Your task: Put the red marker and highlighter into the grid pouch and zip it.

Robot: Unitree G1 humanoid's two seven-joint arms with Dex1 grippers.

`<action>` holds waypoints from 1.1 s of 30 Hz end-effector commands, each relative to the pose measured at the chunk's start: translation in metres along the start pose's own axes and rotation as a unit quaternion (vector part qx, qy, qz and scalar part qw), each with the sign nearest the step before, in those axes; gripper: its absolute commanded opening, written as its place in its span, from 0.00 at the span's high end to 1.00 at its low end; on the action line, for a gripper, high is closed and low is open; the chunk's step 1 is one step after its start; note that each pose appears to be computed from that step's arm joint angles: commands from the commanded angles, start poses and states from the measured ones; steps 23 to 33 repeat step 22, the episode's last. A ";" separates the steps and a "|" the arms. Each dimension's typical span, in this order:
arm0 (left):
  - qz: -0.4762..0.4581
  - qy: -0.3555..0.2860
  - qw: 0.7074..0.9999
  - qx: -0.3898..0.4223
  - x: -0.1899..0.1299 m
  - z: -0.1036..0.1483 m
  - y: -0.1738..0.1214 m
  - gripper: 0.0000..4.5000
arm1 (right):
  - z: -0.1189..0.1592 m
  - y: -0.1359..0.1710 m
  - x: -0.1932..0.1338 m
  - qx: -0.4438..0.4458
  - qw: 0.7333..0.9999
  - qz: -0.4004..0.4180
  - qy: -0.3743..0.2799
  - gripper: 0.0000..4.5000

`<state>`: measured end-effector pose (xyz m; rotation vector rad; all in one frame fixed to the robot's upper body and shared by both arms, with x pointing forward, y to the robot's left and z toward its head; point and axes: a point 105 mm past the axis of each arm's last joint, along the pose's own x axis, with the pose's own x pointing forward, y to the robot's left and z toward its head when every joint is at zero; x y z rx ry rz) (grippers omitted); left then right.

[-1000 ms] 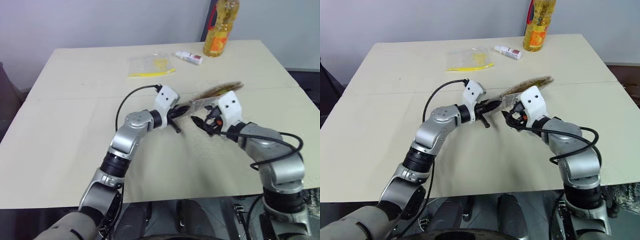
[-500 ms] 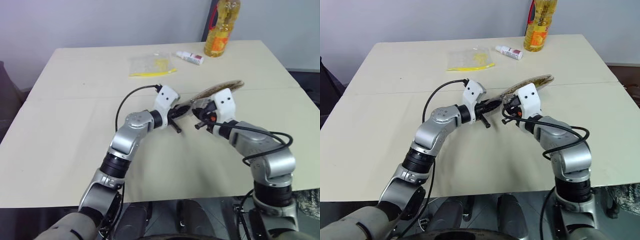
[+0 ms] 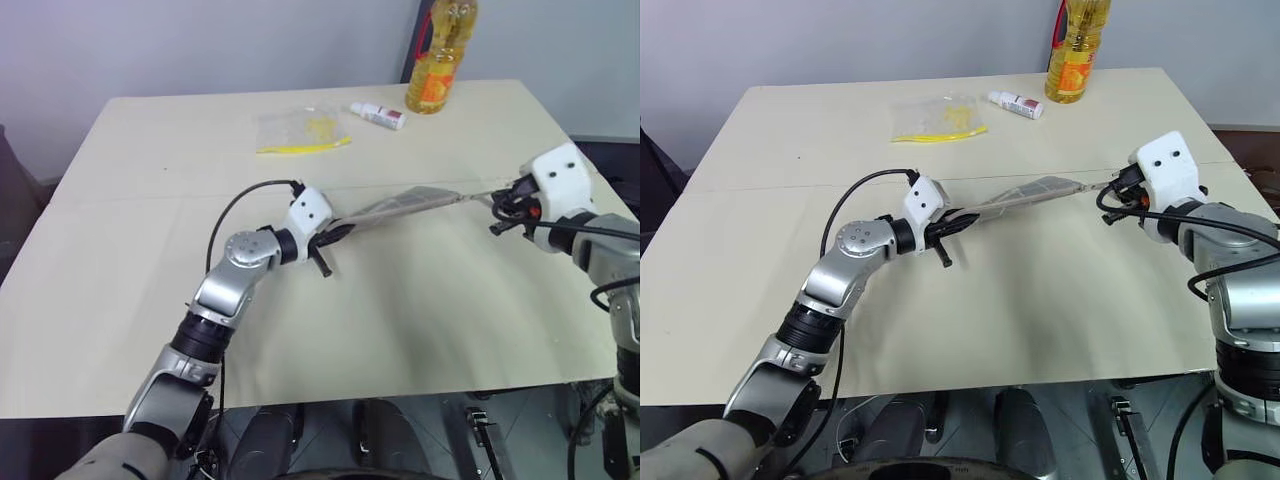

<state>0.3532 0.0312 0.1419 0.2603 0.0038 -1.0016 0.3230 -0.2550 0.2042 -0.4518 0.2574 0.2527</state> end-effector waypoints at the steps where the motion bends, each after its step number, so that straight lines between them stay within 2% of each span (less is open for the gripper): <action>1: 0.006 -0.018 1.000 -0.025 -0.012 0.008 0.007 0.76 | 0.010 0.002 -0.006 -0.003 1.000 0.015 -0.027 0.68; 6: -0.012 -0.007 0.999 -0.051 -0.028 0.006 -0.002 0.21 | 0.001 0.015 -0.004 -0.003 0.998 0.052 -0.023 0.11; 11: -0.004 0.000 0.994 -0.108 -0.059 0.000 -0.006 0.21 | -0.013 0.022 -0.007 0.006 0.996 0.086 -0.031 0.11; 16: 0.063 0.022 0.989 -0.134 -0.095 -0.018 0.008 0.21 | -0.018 0.031 -0.011 0.027 0.990 0.117 -0.077 0.11; 22: 0.156 0.049 0.978 -0.130 -0.138 -0.038 0.033 0.21 | -0.030 0.034 -0.010 0.058 0.986 0.119 -0.099 0.11; 33: 0.156 0.049 0.978 -0.130 -0.138 -0.038 0.033 0.21 | -0.030 0.034 -0.010 0.058 0.986 0.119 -0.099 0.11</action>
